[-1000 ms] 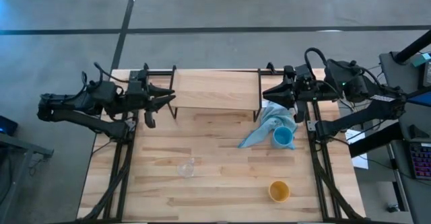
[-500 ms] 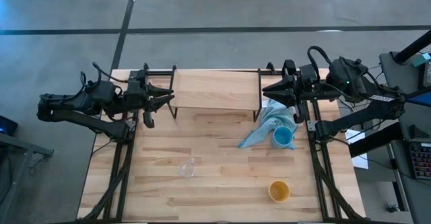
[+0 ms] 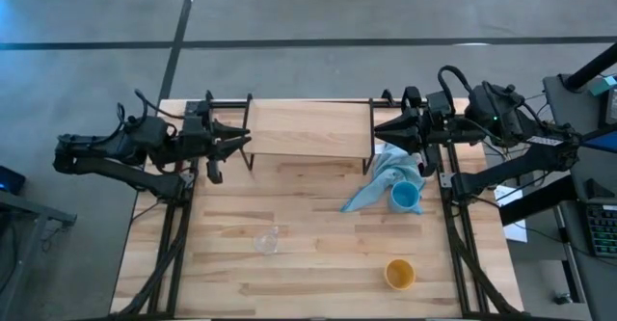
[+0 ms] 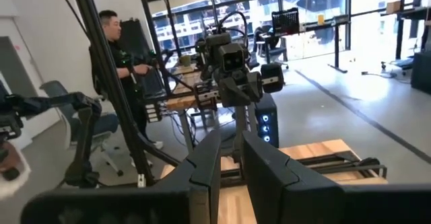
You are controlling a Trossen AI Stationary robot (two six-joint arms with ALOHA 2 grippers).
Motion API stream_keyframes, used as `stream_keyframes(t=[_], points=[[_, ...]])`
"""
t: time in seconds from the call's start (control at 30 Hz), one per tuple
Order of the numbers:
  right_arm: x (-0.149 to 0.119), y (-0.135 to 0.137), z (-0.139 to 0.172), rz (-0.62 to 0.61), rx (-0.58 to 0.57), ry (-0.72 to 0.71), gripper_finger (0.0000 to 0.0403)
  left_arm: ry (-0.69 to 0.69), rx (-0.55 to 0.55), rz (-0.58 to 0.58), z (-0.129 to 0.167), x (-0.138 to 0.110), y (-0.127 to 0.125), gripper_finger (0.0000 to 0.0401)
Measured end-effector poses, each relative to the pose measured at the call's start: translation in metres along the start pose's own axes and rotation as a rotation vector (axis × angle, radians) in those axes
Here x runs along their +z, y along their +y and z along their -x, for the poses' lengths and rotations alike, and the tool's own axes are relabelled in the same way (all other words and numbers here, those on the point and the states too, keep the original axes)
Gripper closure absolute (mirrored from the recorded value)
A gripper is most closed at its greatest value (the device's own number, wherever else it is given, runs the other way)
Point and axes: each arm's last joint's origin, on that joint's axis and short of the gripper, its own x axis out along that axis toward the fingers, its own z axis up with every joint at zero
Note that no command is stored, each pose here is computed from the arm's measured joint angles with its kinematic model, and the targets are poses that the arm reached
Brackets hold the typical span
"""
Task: Stack small to large cups/mugs on shelf
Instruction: Put the transparent mug on the shelf
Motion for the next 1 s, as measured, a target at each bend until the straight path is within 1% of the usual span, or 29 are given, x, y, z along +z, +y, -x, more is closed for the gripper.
stream_keyframes(t=[0.57, 0.67, 0.77, 0.93, 1.0], points=[[0.0004, -0.0002, 0.0008, 0.0, -0.008, -0.003, 0.0348, 0.015, 0.0, -0.004, -0.0048, -0.0018, -0.0018, 0.034], [-0.0001, -0.0003, 0.0008, 0.029, -0.009, 0.003, 0.0344, 0.012, 0.0, -0.002, -0.0046, -0.0009, -0.0017, 0.034], [-0.0001, -0.0003, 0.0008, 0.045, -0.008, 0.003, 0.0318, 0.005, 0.0, 0.001, -0.0036, -0.0002, -0.0013, 0.034], [-0.0009, -0.001, 0.0008, 0.046, -0.013, 0.011, 0.0252, -0.003, 0.0, 0.004, -0.004, 0.0005, -0.0015, 0.034], [-0.0008, -0.0008, 0.0008, 0.043, -0.012, 0.009, 0.0233, -0.011, 0.0, 0.007, -0.0037, 0.0011, -0.0013, 0.034]])
